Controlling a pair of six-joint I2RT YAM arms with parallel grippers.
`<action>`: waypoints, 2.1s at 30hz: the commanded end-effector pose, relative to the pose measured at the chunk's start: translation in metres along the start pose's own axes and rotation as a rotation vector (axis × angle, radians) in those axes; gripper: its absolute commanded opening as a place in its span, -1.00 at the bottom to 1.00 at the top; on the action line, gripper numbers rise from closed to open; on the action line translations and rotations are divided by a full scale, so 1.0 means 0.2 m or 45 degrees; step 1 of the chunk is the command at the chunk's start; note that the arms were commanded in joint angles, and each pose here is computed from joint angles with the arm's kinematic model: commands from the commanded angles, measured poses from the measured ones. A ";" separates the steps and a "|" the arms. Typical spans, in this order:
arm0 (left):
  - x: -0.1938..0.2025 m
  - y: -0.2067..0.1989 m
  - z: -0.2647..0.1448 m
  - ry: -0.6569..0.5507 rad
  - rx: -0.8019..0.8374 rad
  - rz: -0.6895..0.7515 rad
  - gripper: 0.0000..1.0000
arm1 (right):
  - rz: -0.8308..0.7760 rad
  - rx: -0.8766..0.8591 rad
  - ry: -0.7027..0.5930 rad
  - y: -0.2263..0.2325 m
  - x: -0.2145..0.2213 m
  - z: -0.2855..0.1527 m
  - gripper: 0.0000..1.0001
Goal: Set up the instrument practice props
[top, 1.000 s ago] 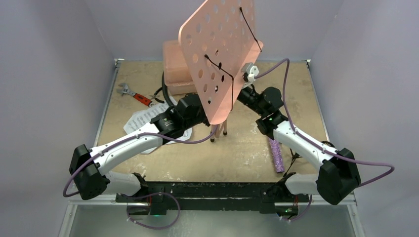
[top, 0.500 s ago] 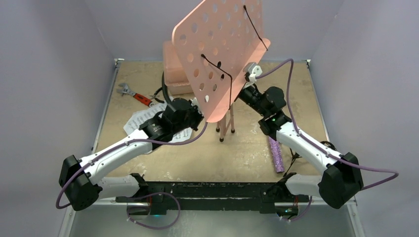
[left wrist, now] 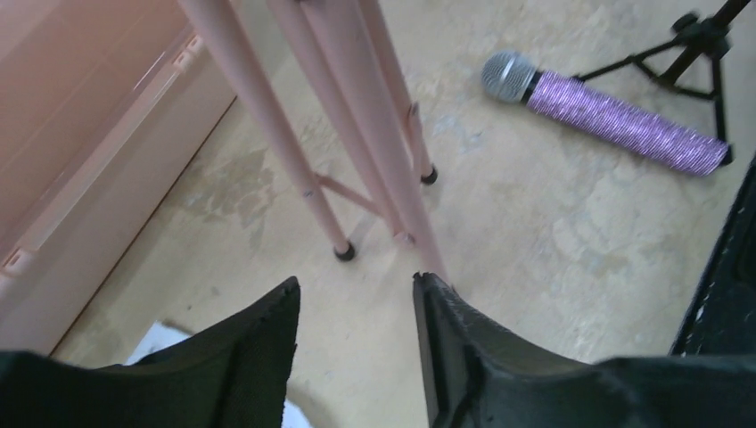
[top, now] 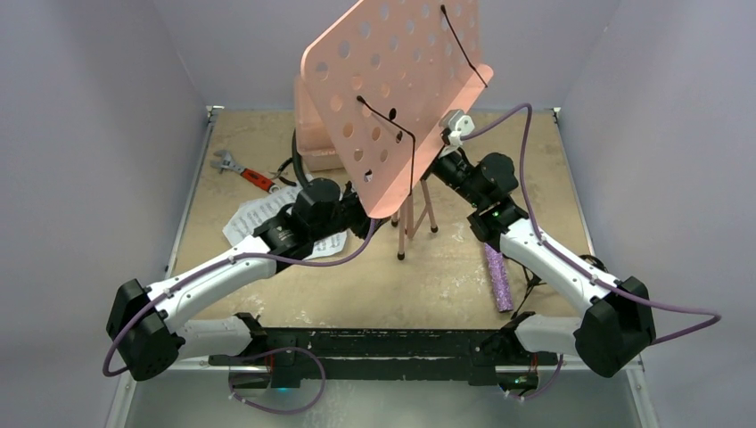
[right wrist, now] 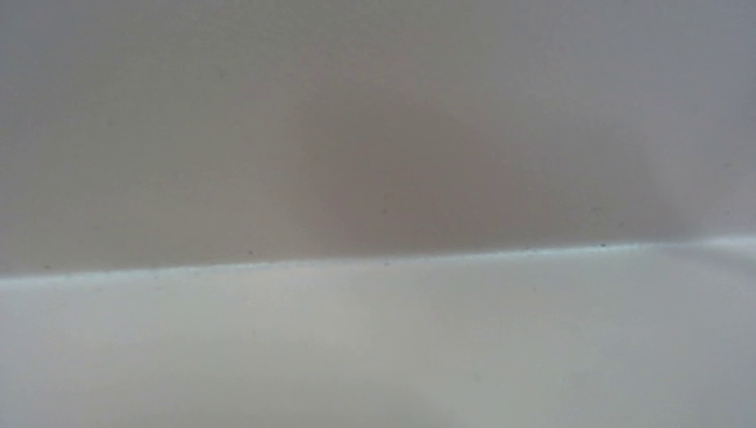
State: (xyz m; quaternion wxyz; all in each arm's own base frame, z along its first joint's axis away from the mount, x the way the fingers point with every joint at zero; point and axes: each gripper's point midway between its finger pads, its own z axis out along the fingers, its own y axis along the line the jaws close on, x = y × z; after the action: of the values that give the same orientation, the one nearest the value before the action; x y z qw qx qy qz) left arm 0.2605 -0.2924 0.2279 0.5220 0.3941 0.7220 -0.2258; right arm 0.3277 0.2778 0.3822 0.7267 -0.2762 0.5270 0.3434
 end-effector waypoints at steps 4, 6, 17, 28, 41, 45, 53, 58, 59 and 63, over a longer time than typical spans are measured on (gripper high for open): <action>-0.30 -0.03 0.04 -0.399 -0.001 -0.048 0.24 | -0.185 0.038 -0.615 0.04 -0.84 -0.09 -1.00; -0.32 -0.03 0.08 -0.407 -0.025 -0.051 0.25 | -0.183 0.038 -0.621 0.04 -0.84 -0.09 -1.00; -0.29 0.00 0.24 -0.325 -0.211 -0.063 0.07 | -0.174 0.045 -0.638 0.03 -0.86 -0.10 -1.00; -0.20 0.03 0.26 -0.221 -0.256 -0.012 -1.00 | -0.169 0.041 -0.667 0.04 -0.90 -0.10 -1.00; 0.02 0.08 0.14 -0.009 -0.329 0.036 -1.00 | -0.195 -0.008 -0.761 0.07 -1.05 -0.09 -1.00; 0.09 0.08 0.12 0.047 -0.335 0.023 -1.00 | -0.205 -0.017 -0.778 0.08 -1.09 -0.08 -1.00; 0.21 0.07 0.13 0.142 -0.330 -0.015 -1.00 | -0.245 -0.083 -0.816 0.13 -1.18 -0.07 -1.00; 0.28 0.06 0.15 0.216 -0.312 -0.049 -1.00 | -0.261 -0.112 -0.821 0.15 -1.18 -0.09 -1.00; 0.30 0.06 0.15 0.227 -0.310 -0.056 -1.00 | -0.265 -0.114 -0.823 0.16 -1.18 -0.09 -1.00; 0.35 0.06 0.15 0.275 -0.296 -0.071 -1.00 | -0.282 -0.130 -0.833 0.18 -1.20 -0.12 -1.00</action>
State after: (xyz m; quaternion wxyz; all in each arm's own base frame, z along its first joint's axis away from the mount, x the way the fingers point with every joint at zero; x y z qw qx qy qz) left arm 0.2925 -0.3162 0.2393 0.5933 0.2679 0.7347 -0.1910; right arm 0.3313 0.2926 0.4147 0.7307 -0.2813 0.5010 0.3687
